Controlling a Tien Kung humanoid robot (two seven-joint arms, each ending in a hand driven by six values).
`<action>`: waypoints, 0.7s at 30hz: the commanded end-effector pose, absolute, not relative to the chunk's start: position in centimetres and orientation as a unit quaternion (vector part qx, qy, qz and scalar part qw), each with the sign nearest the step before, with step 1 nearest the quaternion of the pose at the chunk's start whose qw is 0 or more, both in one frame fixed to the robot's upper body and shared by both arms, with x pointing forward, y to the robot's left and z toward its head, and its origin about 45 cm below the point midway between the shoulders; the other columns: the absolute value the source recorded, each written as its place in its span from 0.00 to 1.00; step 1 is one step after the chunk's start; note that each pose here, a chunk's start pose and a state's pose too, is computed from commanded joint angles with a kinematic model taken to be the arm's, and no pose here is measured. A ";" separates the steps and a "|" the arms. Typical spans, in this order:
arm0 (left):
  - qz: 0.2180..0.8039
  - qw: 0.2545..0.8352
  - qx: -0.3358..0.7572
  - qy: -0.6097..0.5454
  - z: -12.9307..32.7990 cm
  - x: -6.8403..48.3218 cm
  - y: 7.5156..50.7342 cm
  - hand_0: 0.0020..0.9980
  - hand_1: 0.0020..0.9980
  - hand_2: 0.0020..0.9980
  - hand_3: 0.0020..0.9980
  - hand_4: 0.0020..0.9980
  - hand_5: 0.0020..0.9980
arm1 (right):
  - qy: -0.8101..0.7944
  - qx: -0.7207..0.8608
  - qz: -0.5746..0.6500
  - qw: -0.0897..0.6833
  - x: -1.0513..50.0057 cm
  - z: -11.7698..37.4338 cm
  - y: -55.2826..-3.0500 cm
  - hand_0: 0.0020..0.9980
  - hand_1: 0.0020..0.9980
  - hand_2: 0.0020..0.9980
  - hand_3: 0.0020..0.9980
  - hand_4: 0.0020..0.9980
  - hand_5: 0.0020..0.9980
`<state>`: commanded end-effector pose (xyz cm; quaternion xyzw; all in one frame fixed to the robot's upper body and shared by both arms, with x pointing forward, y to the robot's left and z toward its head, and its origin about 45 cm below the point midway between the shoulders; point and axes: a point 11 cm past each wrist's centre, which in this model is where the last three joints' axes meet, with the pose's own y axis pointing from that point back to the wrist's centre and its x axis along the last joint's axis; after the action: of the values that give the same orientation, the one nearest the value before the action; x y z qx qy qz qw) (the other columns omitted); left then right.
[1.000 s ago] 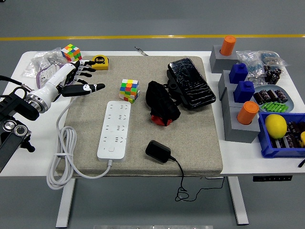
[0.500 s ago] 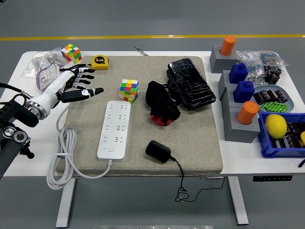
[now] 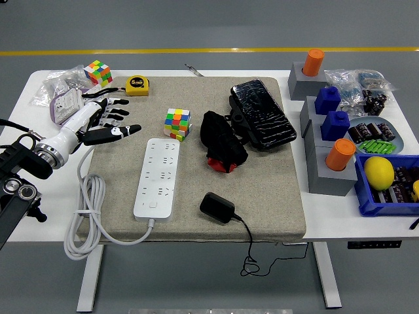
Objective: Pull the plug out and thorw away
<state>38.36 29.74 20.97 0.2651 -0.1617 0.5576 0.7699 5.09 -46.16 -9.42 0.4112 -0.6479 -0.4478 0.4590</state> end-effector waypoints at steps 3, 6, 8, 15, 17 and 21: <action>0.561 0.769 0.263 -0.159 21.0 38.3 29.8 0.55 0.76 0.75 0.84 1.00 0.51 | -0.651 0.411 -0.446 0.456 5.4 -9.3 -46.4 0.64 0.68 0.69 0.61 1.00 0.49; 0.566 0.767 0.259 -0.156 21.1 38.3 29.9 0.55 0.76 0.75 0.84 1.00 0.51 | -0.652 0.411 -0.446 0.456 5.5 -9.3 -46.4 0.64 0.68 0.69 0.61 1.00 0.49; 0.566 0.767 0.259 -0.155 21.0 38.2 30.0 0.55 0.76 0.75 0.84 1.00 0.51 | -0.652 0.412 -0.445 0.456 5.6 -9.2 -46.4 0.64 0.68 0.69 0.61 1.00 0.49; 0.565 0.768 0.259 -0.154 21.1 38.3 30.0 0.55 0.76 0.75 0.84 1.00 0.51 | -0.652 0.410 -0.444 0.457 5.6 -9.2 -46.6 0.64 0.68 0.69 0.61 1.00 0.49; 0.566 0.767 0.259 -0.154 21.1 38.3 30.0 0.55 0.76 0.75 0.84 1.00 0.51 | -0.652 0.410 -0.444 0.457 5.6 -9.1 -46.6 0.64 0.68 0.69 0.61 1.00 0.49; 0.569 0.765 0.261 -0.153 21.0 38.2 30.3 0.55 0.76 0.75 0.84 1.00 0.51 | -0.653 0.409 -0.446 0.456 5.8 -9.2 -46.6 0.64 0.68 0.69 0.61 1.00 0.49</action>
<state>38.20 30.25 21.04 0.2608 -0.1526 0.5688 0.7649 5.77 -46.59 -9.16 0.4088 -0.6527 -0.4455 0.4565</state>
